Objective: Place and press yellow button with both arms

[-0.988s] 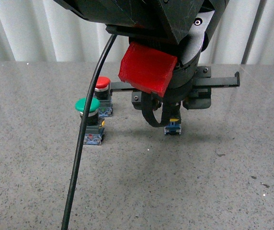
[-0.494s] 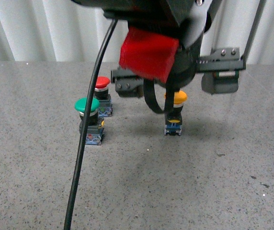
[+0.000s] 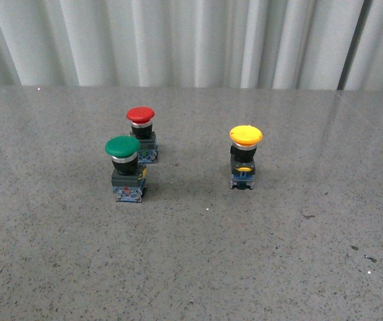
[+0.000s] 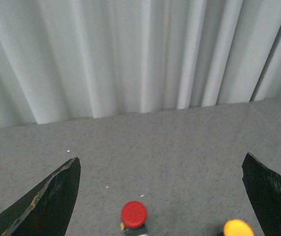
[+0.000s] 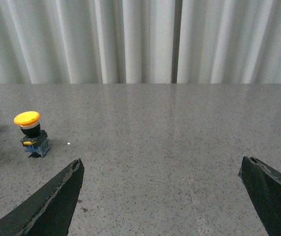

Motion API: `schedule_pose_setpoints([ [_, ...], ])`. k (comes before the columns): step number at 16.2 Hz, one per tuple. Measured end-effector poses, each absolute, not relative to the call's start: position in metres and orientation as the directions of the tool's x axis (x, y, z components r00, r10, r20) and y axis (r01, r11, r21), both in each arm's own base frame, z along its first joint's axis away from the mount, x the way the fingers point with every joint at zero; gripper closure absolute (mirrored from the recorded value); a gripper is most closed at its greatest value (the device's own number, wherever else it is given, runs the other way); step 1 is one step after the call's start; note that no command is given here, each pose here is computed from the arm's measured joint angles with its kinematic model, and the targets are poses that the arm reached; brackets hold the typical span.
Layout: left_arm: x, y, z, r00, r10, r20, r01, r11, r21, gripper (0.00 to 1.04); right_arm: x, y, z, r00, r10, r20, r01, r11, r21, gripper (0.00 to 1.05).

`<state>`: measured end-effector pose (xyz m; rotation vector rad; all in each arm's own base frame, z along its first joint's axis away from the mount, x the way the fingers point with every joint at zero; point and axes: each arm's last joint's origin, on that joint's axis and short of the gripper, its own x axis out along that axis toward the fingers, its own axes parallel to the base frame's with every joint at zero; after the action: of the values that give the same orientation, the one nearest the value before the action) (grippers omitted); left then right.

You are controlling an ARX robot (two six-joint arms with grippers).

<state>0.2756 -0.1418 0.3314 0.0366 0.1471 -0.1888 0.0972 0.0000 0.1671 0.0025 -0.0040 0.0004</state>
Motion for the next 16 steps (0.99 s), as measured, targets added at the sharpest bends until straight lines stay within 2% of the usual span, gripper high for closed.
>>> schedule_pose_setpoints([
  [3,0.234,-0.106,0.32,0.962,-0.207,-0.179,0.217,0.975,0.039,0.07,0.097,0.0,0.167,1.0,0.0,0.004,0.0,1.0,0.002,0.07],
  [5,0.21,-0.085,0.306,0.968,-0.166,-0.188,0.175,0.984,0.036,0.07,0.097,0.0,0.167,1.0,0.0,0.004,0.0,1.0,0.002,0.07],
  [6,0.201,-0.074,0.298,0.994,-0.078,-0.073,0.08,0.997,0.018,0.15,0.097,0.0,0.167,1.0,0.001,0.004,-0.001,1.0,0.002,0.07],
  [8,0.177,-0.047,0.272,1.0,-0.001,0.027,0.001,1.0,-0.011,0.35,0.097,0.0,0.167,1.0,0.0,0.004,0.0,1.0,0.002,0.07],
  [11,0.149,-0.026,0.223,1.0,0.006,-0.011,-0.006,1.0,0.0,0.66,0.097,0.0,0.167,1.0,0.001,0.004,-0.001,1.0,0.002,0.07],
  [14,0.139,-0.017,0.208,1.0,0.002,-0.001,-0.002,1.0,-0.002,1.0,0.097,0.0,0.167,1.0,0.0,0.004,0.0,1.0,0.002,0.07],
  [16,0.132,-0.012,0.198,1.0,0.005,-0.003,-0.005,1.0,0.0,1.03,0.097,0.0,0.167,1.0,0.0,0.004,0.0,1.0,0.002,0.07],
])
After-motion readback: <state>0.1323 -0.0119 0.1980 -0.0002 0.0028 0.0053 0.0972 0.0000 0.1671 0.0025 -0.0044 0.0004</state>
